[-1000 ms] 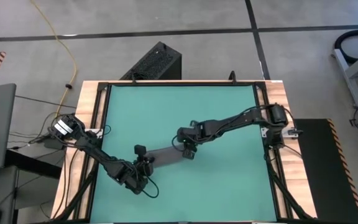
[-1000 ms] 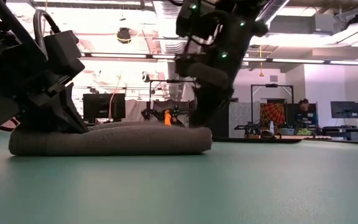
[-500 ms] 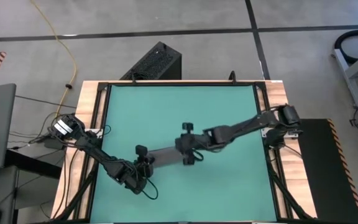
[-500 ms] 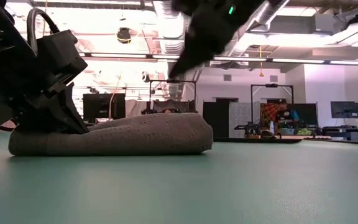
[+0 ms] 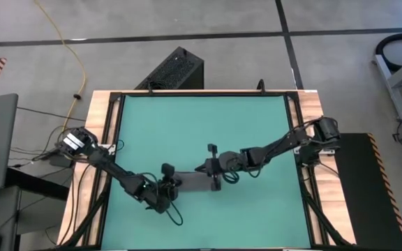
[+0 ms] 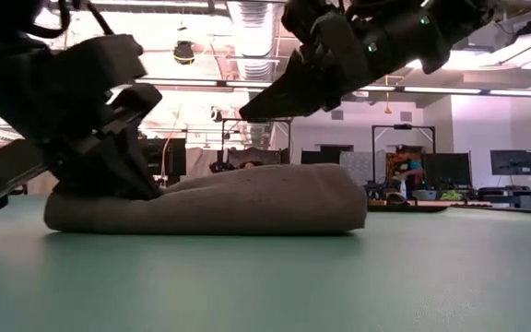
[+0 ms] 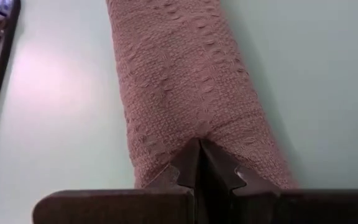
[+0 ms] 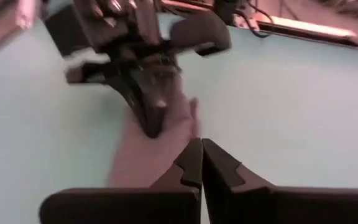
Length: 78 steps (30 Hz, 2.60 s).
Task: Roll towel
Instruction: Roll the gray towel
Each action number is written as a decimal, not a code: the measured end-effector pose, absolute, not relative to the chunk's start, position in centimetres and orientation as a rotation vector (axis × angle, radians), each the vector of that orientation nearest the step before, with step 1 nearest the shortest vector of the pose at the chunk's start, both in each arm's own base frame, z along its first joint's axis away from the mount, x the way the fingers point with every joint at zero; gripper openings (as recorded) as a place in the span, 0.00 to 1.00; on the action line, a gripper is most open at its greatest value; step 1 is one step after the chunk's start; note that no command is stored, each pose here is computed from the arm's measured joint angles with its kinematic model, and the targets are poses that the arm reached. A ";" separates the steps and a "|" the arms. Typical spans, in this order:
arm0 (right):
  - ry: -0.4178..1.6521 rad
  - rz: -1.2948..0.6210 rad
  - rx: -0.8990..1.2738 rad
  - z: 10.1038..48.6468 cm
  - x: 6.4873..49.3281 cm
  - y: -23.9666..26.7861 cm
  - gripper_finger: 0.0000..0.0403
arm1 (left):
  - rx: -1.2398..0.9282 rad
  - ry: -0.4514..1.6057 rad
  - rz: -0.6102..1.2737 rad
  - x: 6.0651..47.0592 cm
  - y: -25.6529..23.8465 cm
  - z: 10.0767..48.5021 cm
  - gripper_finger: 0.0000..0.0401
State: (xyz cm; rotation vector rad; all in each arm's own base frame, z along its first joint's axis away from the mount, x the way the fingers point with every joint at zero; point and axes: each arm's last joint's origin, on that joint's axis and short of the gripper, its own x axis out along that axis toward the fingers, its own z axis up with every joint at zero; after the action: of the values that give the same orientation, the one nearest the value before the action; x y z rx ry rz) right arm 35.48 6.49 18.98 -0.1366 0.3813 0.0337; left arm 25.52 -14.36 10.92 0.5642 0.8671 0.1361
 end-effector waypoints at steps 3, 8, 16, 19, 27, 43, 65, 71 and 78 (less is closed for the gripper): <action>0.381 0.054 -0.098 19.1 35.4 6.9 0.07 | 0.539 0.866 0.148 25.9 -13.9 11.0 0.00; 0.428 0.065 -0.137 18.6 34.7 8.8 0.02 | 0.535 0.832 0.138 26.7 -13.5 11.2 0.00; 0.394 -0.003 -0.074 16.7 33.3 8.5 0.04 | 0.520 0.825 0.127 27.2 -13.0 11.3 0.00; 0.386 -0.013 -0.042 15.8 32.5 8.2 0.04 | 0.523 0.819 0.128 27.2 -13.0 11.3 0.00; 0.356 -0.032 -0.018 15.2 31.8 8.1 0.04 | 0.500 0.781 0.135 27.5 -13.1 11.6 0.00; 0.385 -0.072 0.077 8.9 33.0 8.8 0.04 | 0.464 0.731 0.145 27.9 -13.3 11.9 0.00; 0.510 -0.176 0.176 6.3 31.7 9.7 0.04 | 0.221 0.451 0.278 28.3 -15.9 14.6 0.00; 0.510 -0.165 0.172 6.3 31.7 9.7 0.04 | 0.139 0.430 0.320 27.6 -12.6 12.5 0.00; 0.512 -0.158 0.174 6.2 31.7 9.8 0.04 | -0.038 0.380 0.362 25.0 -10.5 10.3 0.00</action>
State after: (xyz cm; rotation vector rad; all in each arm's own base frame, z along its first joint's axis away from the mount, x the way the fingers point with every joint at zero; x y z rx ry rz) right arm 31.67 9.77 6.24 0.1737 0.5124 -0.1576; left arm 25.02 -10.48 10.30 -0.0376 0.3803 0.3621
